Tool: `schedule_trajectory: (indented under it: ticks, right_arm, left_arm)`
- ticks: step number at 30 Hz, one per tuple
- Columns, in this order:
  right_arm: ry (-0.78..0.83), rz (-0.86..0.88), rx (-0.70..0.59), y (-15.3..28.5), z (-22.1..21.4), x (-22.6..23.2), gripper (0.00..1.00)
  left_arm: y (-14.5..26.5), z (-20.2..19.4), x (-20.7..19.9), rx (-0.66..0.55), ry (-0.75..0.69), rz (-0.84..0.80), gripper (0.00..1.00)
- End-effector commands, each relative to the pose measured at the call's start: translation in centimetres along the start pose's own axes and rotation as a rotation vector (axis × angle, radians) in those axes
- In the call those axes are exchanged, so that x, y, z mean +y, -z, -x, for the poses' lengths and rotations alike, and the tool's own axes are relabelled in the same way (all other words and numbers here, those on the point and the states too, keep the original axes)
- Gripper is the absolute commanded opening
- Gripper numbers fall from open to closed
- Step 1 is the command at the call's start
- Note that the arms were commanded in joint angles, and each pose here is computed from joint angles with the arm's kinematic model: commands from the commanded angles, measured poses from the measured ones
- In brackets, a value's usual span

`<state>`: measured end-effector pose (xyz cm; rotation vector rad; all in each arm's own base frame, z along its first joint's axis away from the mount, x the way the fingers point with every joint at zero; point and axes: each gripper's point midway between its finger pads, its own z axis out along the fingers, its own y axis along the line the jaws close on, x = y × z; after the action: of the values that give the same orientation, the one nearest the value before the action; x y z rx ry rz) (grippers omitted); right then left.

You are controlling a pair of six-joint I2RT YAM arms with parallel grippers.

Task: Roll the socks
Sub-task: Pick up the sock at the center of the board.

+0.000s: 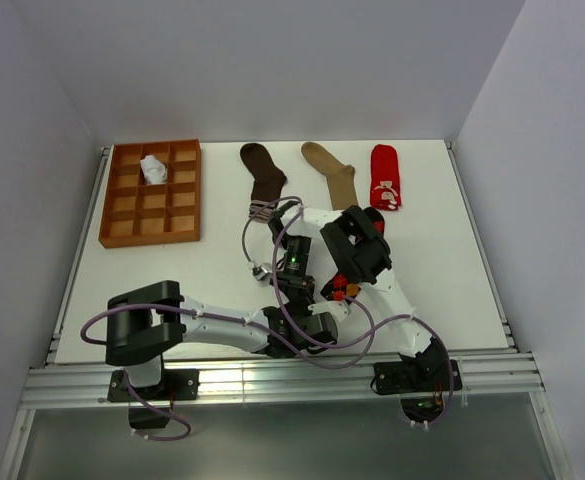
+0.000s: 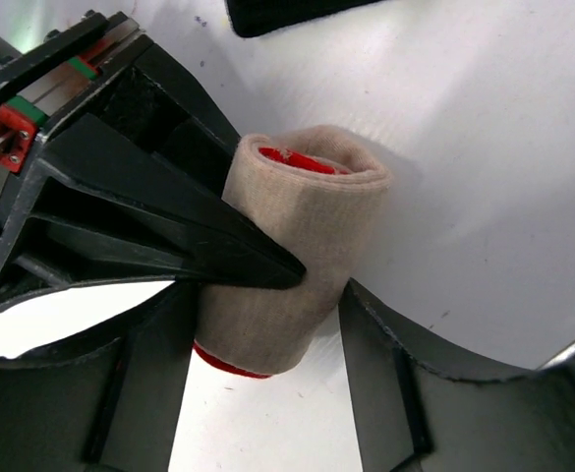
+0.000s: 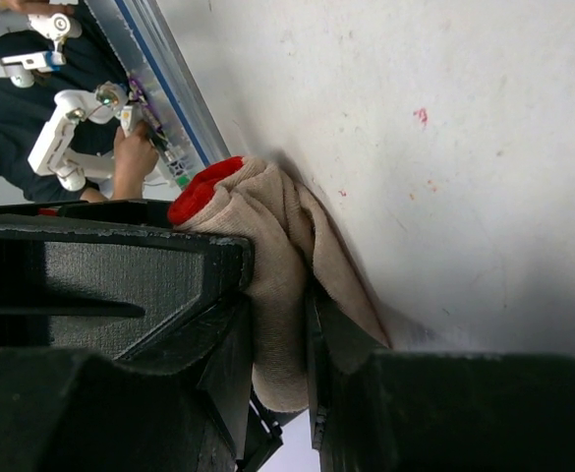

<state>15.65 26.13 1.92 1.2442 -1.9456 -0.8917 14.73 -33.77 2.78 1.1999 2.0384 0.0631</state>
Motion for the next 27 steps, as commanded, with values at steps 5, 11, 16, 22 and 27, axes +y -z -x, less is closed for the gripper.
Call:
schedule_trajectory:
  ticks: [5, 11, 16, 22, 27]
  right_arm:
    - [0.054, -0.174, 0.138, -1.9, -1.7, -6.3, 0.29]
    - [0.072, -0.174, 0.123, -1.7, -1.4, -6.0, 0.33]
    - [0.098, -0.177, 0.079, -1.0, -0.6, -5.5, 0.41]
    - [0.112, -0.193, -0.097, 2.2, 1.3, -4.5, 0.55]
    - [0.143, -0.207, -0.292, 7.5, 1.6, -3.0, 0.65]
  left_arm:
    - [-0.8, -3.6, -4.5, 0.152, -0.059, -0.231, 0.58]
    - [-1.0, -4.4, -5.6, 0.206, -0.076, -0.288, 0.46]
    - [-1.3, -5.3, -6.6, 0.268, -0.088, -0.342, 0.26]
    - [-1.0, -5.9, -7.6, 0.31, -0.068, -0.418, 0.09]
    - [-1.2, -5.8, -7.6, 0.311, -0.028, -0.443, 0.01]
